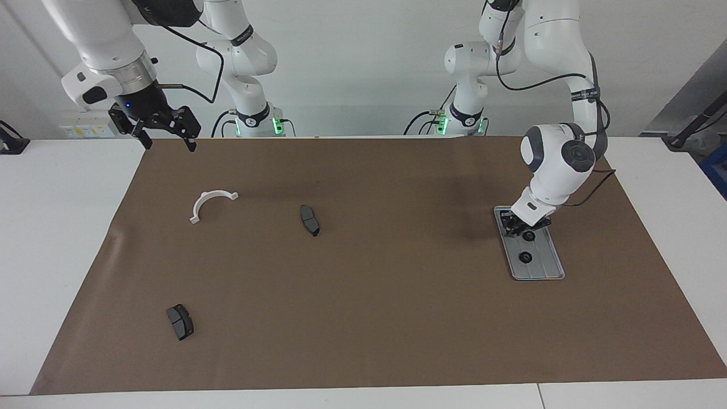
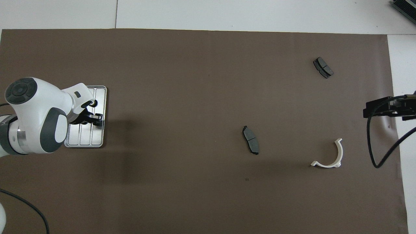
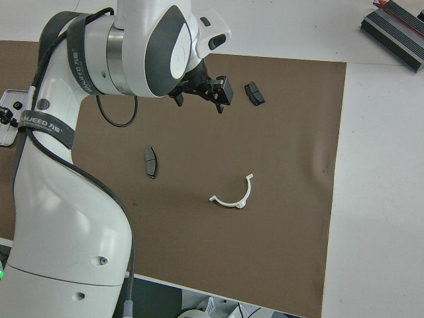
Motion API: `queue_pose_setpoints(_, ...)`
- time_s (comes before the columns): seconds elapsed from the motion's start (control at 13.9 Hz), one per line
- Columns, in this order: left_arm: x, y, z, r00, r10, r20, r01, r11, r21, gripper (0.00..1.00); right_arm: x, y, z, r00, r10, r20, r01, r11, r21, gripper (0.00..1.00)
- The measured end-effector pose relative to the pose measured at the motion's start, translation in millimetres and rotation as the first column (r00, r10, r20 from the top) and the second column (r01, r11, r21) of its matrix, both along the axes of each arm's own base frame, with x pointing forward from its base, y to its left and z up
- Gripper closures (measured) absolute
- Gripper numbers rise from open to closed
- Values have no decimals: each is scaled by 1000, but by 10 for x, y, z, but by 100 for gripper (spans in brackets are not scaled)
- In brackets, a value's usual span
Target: Pick bearing gear from pile to tray
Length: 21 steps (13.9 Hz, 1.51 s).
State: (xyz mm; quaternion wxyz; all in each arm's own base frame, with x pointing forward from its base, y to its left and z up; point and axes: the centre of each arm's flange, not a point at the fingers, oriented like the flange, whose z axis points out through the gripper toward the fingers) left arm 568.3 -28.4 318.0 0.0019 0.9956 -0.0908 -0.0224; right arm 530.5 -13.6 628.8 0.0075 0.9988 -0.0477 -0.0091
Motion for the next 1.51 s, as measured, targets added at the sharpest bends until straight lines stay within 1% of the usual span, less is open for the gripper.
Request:
queue_pose_setpoints(0.07,2,1,9,1000,0,3,0,1000,0,65,-1,0,1,1000,0,0,0,1000,0,0)
queue_pose_setpoints(0.22,5,9,37,1000,2,9,-2,1000,0,44,-1,0,-1,1000,0,0,0,1000,0,0)
queue_pose_setpoints(0.29,8,15,66,1000,3,14,-3,1000,0,31,-1,0,-1,1000,0,0,0,1000,0,0)
queue_pose_setpoints(0.36,20,17,113,1000,4,24,-4,1000,0,27,-1,0,-2,1000,0,0,0,1000,0,0)
queue_pose_setpoints(0.5,79,16,296,999,5,45,-5,1000,-2,27,-1,0,-3,1000,0,-1,0,1000,0,0)
queue_pose_setpoints(0.65,171,16,624,999,7,36,-7,1000,-1,27,-2,0,-2,1000,0,0,0,1000,0,0)
queue_pose_setpoints(0.79,275,12,1131,1000,8,16,-8,1000,-1,27,-2,0,-3,1000,0,-1,0,1000,0,0)
queue_pose_setpoints(0.93,330,-1,1713,1000,13,9,-13,1000,-14,25,-2,0,-3,1000,0,-1,0,1000,0,0)
queue_pose_setpoints(1.0,328,-10,2015,1000,14,11,-14,1000,-21,19,-2,0,-3,1000,0,-1,0,1000,0,0)
queue_pose_setpoints(1.08,302,-19,2264,1000,12,10,-12,1000,-24,19,-2,0,-3,1000,0,-1,0,1000,0,0)
queue_pose_setpoints(1.15,257,-34,2475,1000,10,8,-9,1000,-25,15,-2,0,-3,1000,0,-1,0,1000,0,0)
queue_pose_setpoints(1.22,200,-60,2643,1000,8,4,-8,1000,-25,3,-2,0,-3,1000,0,-1,0,1000,0,0)
queue_pose_setpoints(1.29,142,-114,2753,1000,4,-7,-4,1000,-24,0,-2,0,-3,1000,0,-1,0,1000,0,0)
queue_pose_setpoints(1.36,84,-219,2837,1000,0,-23,0,1000,-22,0,-2,0,-3,1000,0,-1,0,1000,0,0)
queue_pose_setpoints(1.51,-9,-520,2998,999,5,-38,-5,1000,-16,0,-2,0,-3,1000,0,-1,0,1000,0,0)
